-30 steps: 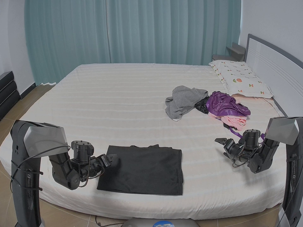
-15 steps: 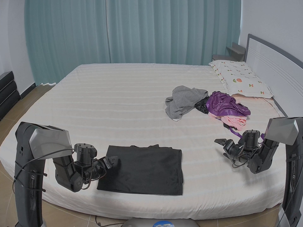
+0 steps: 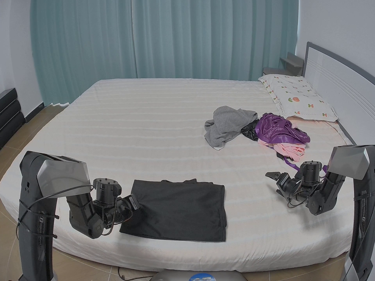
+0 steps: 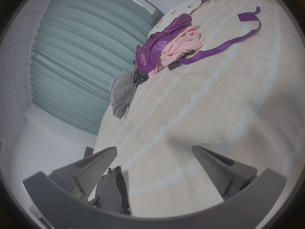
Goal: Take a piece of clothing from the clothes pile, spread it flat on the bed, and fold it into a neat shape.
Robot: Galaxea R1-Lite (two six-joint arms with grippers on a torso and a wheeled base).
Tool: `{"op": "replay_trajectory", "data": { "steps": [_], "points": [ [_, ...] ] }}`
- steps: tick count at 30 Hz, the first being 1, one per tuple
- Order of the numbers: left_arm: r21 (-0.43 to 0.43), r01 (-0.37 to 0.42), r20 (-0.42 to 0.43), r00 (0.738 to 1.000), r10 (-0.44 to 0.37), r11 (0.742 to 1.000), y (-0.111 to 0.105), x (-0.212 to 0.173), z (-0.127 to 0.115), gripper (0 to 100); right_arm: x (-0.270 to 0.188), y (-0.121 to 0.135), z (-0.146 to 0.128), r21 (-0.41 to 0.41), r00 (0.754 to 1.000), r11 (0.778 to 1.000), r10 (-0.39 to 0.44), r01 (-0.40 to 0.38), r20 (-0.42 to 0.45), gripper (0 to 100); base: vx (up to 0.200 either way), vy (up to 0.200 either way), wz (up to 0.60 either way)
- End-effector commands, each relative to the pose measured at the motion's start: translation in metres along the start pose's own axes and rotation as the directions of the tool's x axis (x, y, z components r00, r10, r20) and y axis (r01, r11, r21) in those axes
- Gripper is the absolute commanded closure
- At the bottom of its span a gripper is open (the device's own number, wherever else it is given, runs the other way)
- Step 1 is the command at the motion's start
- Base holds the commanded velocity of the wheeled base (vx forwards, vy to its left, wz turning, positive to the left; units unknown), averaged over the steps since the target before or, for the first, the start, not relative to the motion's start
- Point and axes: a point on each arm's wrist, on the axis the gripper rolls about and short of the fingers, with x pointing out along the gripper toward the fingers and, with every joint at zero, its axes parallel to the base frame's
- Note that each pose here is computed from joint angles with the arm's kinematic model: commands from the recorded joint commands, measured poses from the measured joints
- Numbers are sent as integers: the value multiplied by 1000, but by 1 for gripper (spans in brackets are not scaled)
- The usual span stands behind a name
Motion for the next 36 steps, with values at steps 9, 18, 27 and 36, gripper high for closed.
{"op": "replay_trajectory", "data": {
  "steps": [9,18,27,36],
  "points": [
    [-86,-13,11,1000,14,996,-3,-2,-1,100,0,0,0,-1,1000,1000,1,-1,-1,0,0,0,0],
    [-123,-56,36,998,60,991,-1,-7,-1,100,0,0,-1,-1,1000,1000,-1,1,-2,0,0,0,0],
    [-134,-54,38,998,60,990,-1,-9,-1,100,0,0,0,-6,1000,1000,1,-1,-1,0,0,0,0],
    [-175,-42,51,997,51,984,-3,-9,3,100,0,0,-1,-6,1000,1000,-1,1,-2,0,0,0,0]
  ]
}}
